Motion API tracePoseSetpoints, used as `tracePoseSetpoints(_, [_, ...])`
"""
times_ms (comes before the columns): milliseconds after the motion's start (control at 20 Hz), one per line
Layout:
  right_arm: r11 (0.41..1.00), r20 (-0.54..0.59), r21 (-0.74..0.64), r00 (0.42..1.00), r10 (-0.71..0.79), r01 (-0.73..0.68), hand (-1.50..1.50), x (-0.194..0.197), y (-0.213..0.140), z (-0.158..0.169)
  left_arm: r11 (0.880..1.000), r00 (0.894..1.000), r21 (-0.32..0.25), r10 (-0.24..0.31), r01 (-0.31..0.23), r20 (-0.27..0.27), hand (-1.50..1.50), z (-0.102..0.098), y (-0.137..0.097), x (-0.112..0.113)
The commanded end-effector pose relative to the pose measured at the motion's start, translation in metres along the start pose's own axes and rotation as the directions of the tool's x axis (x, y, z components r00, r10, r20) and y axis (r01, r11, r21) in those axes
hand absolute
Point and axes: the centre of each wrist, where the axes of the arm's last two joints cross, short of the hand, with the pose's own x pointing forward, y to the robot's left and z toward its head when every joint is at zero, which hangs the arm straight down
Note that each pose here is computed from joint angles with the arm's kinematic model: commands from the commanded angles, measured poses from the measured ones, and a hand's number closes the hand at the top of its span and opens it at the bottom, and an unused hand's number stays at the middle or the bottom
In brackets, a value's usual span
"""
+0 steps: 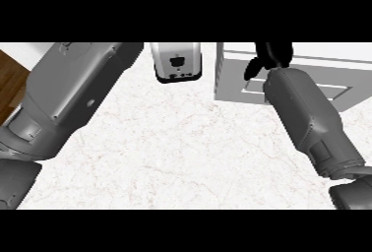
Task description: Pick up the can, place it into the drawer and close the drawer
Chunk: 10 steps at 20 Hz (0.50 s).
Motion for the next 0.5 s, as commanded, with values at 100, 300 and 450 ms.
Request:
tracePoseSetpoints(100, [0.989,0.004,-0.095,0.994,-0.111,0.111,-1.5,0.04,-0.013,-0.024,1.0,1.0,-0.001,0.001,-0.001,-0.003,-1.5,0.008,0.004,-0.005])
tracePoseSetpoints(300, [0.974,0.023,-0.116,0.981,-0.194,0.196,-1.5,0.017,-0.022,-0.026,1.0,1.0,-0.017,0.007,-0.007,0.004,-1.5,0.012,0.027,-0.012])
tracePoseSetpoints(450, [0.967,0.036,-0.126,0.975,-0.218,0.221,-1.5,0.022,-0.031,-0.036,1.0,1.0,-0.001,-0.005,0.005,0.017,-1.5,0.012,0.045,-0.019])
